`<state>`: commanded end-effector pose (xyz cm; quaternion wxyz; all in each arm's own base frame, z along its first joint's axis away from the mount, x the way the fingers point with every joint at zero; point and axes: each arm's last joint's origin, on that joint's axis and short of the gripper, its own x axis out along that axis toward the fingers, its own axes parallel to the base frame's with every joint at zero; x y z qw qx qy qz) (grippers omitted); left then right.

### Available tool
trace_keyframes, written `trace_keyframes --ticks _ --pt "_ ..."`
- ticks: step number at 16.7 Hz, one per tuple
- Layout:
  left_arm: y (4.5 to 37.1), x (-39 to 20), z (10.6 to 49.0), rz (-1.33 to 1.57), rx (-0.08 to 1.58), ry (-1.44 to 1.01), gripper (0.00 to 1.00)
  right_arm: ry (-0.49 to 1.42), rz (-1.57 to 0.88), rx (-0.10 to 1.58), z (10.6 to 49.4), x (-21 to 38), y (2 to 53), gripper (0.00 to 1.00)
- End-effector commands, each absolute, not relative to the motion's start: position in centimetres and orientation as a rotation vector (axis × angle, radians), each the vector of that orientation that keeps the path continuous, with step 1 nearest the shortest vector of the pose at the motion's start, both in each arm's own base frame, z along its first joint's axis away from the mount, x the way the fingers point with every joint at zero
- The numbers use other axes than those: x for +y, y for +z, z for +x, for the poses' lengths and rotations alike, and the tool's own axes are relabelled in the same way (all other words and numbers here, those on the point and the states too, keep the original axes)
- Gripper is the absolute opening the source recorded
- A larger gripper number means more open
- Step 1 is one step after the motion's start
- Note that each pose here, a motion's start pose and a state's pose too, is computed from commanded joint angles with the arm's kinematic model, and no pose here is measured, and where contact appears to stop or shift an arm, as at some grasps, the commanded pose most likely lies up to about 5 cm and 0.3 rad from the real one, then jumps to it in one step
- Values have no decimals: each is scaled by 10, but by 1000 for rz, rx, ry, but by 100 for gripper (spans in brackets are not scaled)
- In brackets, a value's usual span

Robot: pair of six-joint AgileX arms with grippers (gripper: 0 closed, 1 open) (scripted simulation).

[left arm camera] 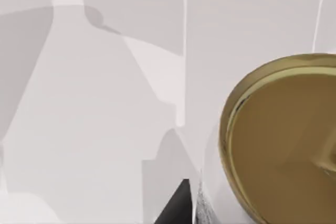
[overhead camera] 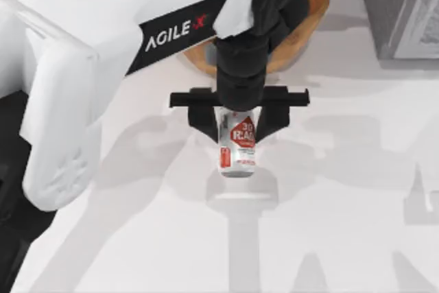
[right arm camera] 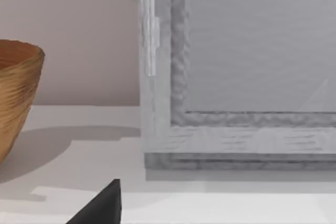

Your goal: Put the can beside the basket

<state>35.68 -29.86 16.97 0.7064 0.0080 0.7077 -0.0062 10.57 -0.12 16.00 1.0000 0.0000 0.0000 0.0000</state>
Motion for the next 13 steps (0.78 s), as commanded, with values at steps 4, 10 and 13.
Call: trace_keyframes --ticks 4,10,13 --pt "170 -299 357 18 1573 -14 60 0 0 0 106 -1 160 100" --pt "170 -299 357 18 1573 -14 100 0 0 0 106 -1 160 100" --pt "170 -299 357 18 1573 -14 100 0 0 0 106 -1 160 100"
